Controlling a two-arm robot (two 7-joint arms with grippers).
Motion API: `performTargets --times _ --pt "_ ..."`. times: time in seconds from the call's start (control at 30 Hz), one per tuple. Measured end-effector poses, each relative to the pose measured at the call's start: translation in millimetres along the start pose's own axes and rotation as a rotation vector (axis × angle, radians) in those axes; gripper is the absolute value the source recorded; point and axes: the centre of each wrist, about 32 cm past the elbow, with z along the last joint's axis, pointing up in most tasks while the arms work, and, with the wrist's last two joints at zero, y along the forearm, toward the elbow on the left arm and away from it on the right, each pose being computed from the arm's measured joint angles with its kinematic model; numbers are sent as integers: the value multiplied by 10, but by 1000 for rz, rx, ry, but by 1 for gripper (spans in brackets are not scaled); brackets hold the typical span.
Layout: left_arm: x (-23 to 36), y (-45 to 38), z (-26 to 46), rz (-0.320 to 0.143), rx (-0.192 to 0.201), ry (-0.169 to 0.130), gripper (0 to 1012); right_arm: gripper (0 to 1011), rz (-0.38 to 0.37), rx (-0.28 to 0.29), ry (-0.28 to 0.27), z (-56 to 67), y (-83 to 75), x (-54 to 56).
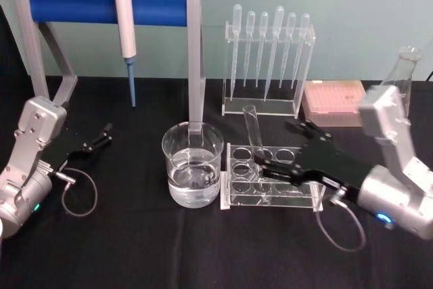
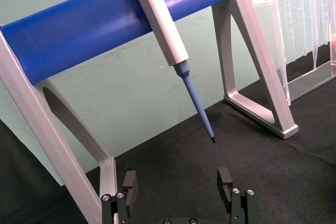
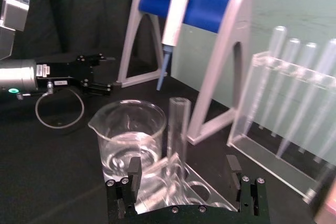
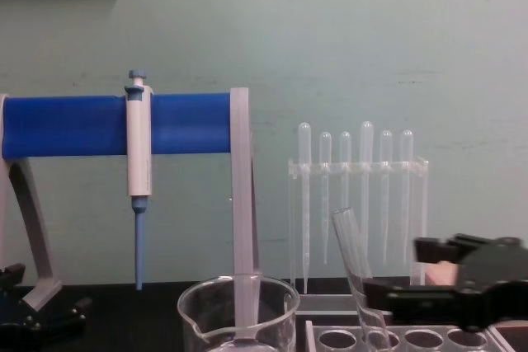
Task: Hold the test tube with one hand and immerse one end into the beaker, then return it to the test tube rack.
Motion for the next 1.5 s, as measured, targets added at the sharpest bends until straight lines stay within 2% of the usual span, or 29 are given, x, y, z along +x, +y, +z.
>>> performTargets --times 0.23,0.37,0.5,0.53,0.8,0.87,1.27,1.5 --pt "0 0 0 0 0 0 1000 1003 42 -23 -3 53 317 19" --pt "0 0 0 0 0 0 1000 1000 51 -35 -17 69 398 39" --pt "0 0 0 0 0 0 1000 947 57 -46 -27 92 440 63" --pt "0 0 0 0 0 0 1000 907 59 -51 -29 102 455 71" --pt "0 0 0 0 0 0 1000 692 66 -65 -18 117 504 73" --pt "0 0 0 0 0 0 1000 594 65 -66 -10 113 510 68" --pt "0 0 0 0 0 0 1000 238 37 -51 24 85 454 34" --pt "0 0 0 0 0 0 1000 227 12 3 51 164 368 11"
